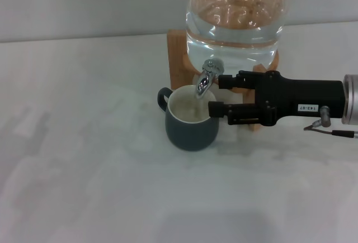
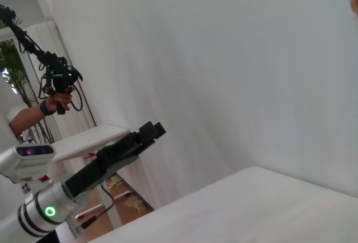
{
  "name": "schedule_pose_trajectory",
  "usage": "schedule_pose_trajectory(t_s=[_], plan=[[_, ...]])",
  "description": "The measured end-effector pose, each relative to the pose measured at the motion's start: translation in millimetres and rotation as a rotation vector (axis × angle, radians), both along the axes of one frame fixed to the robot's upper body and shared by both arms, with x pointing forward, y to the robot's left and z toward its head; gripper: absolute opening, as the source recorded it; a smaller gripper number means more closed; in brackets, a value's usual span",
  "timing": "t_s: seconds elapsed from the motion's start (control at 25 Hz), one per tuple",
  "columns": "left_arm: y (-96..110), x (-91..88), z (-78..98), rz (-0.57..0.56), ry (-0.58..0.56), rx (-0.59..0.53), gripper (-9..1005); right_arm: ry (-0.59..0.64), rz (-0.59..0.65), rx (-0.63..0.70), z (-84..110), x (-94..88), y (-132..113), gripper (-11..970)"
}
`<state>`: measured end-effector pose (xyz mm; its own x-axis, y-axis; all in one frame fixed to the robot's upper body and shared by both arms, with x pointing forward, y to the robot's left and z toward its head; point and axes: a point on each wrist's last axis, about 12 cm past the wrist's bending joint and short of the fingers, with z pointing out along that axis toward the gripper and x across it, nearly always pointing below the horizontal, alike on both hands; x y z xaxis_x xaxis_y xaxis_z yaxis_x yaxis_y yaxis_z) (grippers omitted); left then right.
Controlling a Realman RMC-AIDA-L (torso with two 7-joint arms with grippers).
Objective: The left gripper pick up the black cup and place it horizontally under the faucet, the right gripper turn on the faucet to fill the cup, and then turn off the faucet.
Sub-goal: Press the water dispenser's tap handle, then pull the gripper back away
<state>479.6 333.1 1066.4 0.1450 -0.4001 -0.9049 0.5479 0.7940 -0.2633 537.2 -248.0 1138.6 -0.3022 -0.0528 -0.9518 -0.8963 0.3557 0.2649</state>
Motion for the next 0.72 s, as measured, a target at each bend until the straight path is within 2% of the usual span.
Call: schedule_pose_trajectory(t_s=[0.72], plan=[[0,-0.5,-0.3,0.001,0.002,-0.002,472,-0.026,-0.066,-0.005,4.5,5.0,-16,841]])
